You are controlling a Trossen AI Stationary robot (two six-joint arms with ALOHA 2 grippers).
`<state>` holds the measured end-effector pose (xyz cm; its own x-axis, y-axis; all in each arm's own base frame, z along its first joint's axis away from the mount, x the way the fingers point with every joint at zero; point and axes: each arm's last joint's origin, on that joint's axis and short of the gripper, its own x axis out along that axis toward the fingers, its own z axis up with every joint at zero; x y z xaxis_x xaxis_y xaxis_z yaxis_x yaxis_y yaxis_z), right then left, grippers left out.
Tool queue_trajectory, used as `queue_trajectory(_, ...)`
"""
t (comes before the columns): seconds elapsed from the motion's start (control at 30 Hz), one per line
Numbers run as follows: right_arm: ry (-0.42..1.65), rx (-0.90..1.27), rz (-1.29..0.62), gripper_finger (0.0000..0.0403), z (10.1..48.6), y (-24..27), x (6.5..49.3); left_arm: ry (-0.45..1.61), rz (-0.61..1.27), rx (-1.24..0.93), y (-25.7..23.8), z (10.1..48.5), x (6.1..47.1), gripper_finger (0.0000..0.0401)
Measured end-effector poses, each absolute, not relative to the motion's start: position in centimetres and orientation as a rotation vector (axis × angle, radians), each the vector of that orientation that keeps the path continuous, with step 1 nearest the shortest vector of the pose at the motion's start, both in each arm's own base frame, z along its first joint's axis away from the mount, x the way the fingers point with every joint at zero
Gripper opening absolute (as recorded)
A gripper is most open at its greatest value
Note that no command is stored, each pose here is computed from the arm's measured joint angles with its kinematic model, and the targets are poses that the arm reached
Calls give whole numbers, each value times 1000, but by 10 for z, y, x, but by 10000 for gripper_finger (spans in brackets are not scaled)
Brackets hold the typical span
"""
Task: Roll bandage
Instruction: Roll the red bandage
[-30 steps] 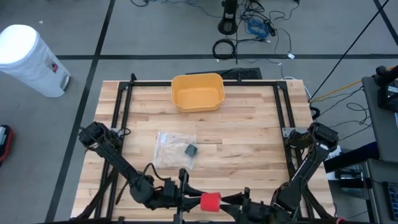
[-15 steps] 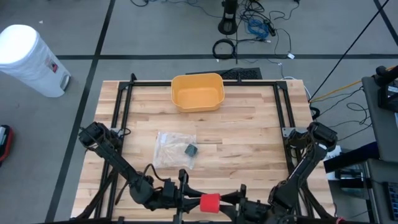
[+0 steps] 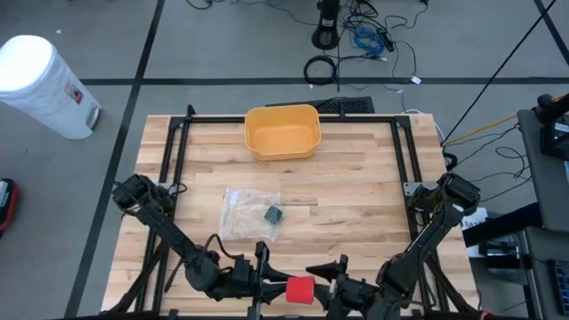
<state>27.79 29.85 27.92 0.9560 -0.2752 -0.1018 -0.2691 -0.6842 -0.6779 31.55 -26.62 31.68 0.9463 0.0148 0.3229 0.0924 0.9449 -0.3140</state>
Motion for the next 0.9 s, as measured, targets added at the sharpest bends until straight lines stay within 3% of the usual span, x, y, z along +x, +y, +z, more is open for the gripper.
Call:
queue_trajectory(0.33, 382, -2353, -10, 231, 279, 296, 281, -315, -40, -320, -267, 315, 316, 54)
queue_trajectory(0.9, 319, -2283, 0, 124, 281, 298, 281, -315, -34, -294, -266, 315, 316, 54)
